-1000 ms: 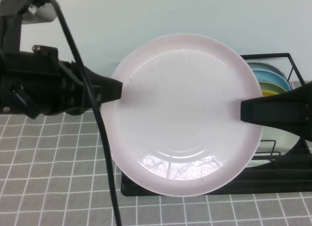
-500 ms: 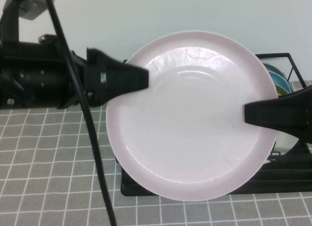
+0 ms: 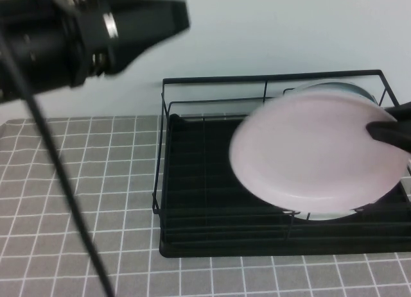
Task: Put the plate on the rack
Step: Place the plate on the rack
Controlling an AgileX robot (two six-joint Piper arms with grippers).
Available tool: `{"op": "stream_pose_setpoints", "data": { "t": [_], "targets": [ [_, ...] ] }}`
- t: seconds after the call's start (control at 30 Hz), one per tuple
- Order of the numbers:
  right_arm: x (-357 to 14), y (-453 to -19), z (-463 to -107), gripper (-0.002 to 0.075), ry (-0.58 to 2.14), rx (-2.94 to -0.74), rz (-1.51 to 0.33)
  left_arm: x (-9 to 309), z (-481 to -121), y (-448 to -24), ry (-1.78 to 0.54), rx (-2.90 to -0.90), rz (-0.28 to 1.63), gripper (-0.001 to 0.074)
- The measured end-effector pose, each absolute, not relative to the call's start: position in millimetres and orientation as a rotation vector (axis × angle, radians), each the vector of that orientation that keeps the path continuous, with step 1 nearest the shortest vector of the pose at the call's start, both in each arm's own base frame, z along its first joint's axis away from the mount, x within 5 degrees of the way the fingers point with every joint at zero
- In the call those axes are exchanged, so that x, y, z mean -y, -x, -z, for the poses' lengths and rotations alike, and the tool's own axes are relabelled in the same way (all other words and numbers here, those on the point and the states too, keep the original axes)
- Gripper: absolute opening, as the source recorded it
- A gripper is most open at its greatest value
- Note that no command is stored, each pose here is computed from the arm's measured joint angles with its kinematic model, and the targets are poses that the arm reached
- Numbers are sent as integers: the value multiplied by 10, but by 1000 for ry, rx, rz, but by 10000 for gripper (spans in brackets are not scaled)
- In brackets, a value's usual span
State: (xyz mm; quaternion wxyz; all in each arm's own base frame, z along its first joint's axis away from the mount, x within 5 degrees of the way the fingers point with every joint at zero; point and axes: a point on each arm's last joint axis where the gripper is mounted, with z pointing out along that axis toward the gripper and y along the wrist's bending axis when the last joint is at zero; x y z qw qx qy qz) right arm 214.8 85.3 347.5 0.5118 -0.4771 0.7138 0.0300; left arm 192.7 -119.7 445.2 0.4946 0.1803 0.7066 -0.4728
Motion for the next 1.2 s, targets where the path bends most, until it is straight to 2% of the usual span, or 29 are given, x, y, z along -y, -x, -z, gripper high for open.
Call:
{"op": "stream_pose_setpoints", "data": {
  "t": [0.13, 0.27, 0.77, 1.1, 1.13, 1.17, 1.2],
  "targets": [
    [-818, -2178, -3470, -3, 1313, -1599, 115, 1173, -4354, -1942, -490, -1798, 1031, 0],
    [-795, -2240, -3430, -3, 1373, -1573, 207, 1168, -4326, -1941, -518, -1817, 998, 0],
    [-819, -2513, -3187, -3, 1443, -1597, 272, 1169, -4311, -1933, -539, -1830, 989, 0],
    [-794, -2560, -3220, -3, 1406, -1571, 340, 1169, -4311, -1933, -540, -1829, 988, 0],
    [-809, -2572, -3207, 71, 1397, -1588, 309, 1169, -4311, -1933, -540, -1829, 988, 0],
    [-799, -2549, -3207, -3, 1424, -1575, 330, 1169, -4311, -1933, -540, -1829, 988, 0],
    [-799, -2544, -3200, -3, 1438, -1575, 330, 1169, -4311, -1933, -540, -1829, 988, 0]
  ]
}}
